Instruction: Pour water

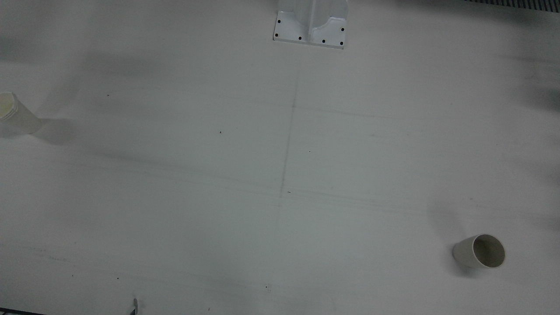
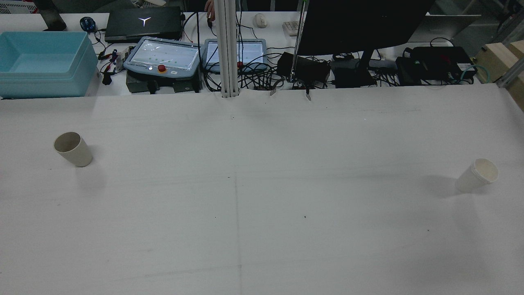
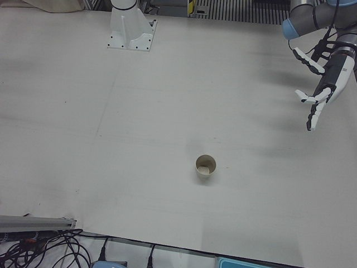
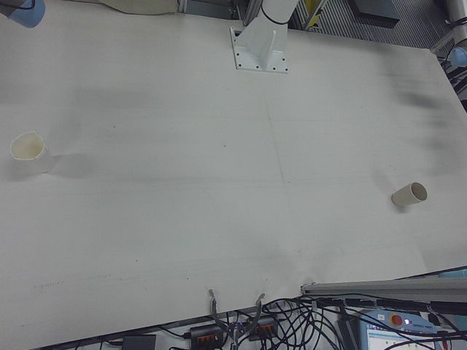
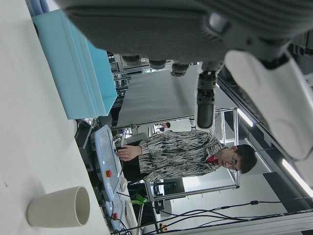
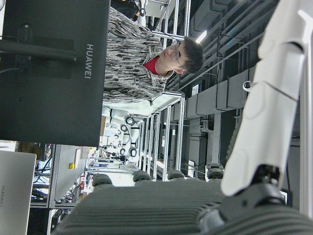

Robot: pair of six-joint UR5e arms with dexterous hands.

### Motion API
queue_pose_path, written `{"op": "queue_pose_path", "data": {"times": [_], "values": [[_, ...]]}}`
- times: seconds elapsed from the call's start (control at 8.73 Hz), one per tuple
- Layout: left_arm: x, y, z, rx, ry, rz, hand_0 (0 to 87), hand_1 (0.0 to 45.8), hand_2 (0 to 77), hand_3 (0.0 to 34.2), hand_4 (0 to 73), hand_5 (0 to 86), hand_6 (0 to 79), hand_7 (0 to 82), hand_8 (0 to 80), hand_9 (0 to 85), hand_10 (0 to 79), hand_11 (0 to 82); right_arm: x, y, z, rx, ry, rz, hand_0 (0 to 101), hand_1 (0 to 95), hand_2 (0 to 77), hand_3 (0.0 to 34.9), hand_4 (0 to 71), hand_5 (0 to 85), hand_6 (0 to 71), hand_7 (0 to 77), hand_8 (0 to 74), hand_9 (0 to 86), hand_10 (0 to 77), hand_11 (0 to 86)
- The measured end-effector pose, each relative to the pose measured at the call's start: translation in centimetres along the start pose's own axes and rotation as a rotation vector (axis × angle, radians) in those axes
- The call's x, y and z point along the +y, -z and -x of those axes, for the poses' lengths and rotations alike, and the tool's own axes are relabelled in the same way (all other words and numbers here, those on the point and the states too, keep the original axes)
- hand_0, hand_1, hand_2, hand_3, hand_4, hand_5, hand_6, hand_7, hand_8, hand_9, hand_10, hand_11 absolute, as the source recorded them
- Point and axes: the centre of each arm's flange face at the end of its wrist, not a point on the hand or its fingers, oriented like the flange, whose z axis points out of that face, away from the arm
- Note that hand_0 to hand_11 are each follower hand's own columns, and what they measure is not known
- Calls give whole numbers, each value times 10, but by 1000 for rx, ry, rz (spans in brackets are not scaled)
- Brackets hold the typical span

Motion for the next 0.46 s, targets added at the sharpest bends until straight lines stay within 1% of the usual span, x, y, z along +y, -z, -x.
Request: {"op": "queue_pose_path", "data": {"times": [0.11, 0.23, 0.34, 0.46], "values": [[-6, 3, 2, -2, -11, -3, 408, 11, 16, 2, 202, 224, 33, 33, 5, 11, 5, 11, -4, -2, -3, 7, 10, -6, 538, 224, 22, 146, 0, 49, 5, 11, 5, 5, 0, 11], [-7, 3, 2, -4, -10, -5, 331, 11, 16, 49, 164, 11, 0, 5, 5, 11, 5, 11, 3, -11, -5, 10, 10, 14, 538, 224, 22, 146, 0, 49, 5, 11, 5, 5, 0, 11], [-7, 3, 3, -6, -6, -8, 434, 11, 16, 92, 174, 0, 0, 22, 5, 11, 5, 11, 14, -18, -4, 7, 8, 36, 521, 164, 11, 181, 0, 49, 5, 11, 5, 5, 0, 11], [-10, 4, 4, -10, -13, -16, 434, 11, 16, 92, 174, 0, 0, 22, 5, 11, 5, 11, 16, -16, -4, 10, 12, 39, 521, 164, 11, 181, 0, 49, 5, 11, 5, 5, 0, 11]]}}
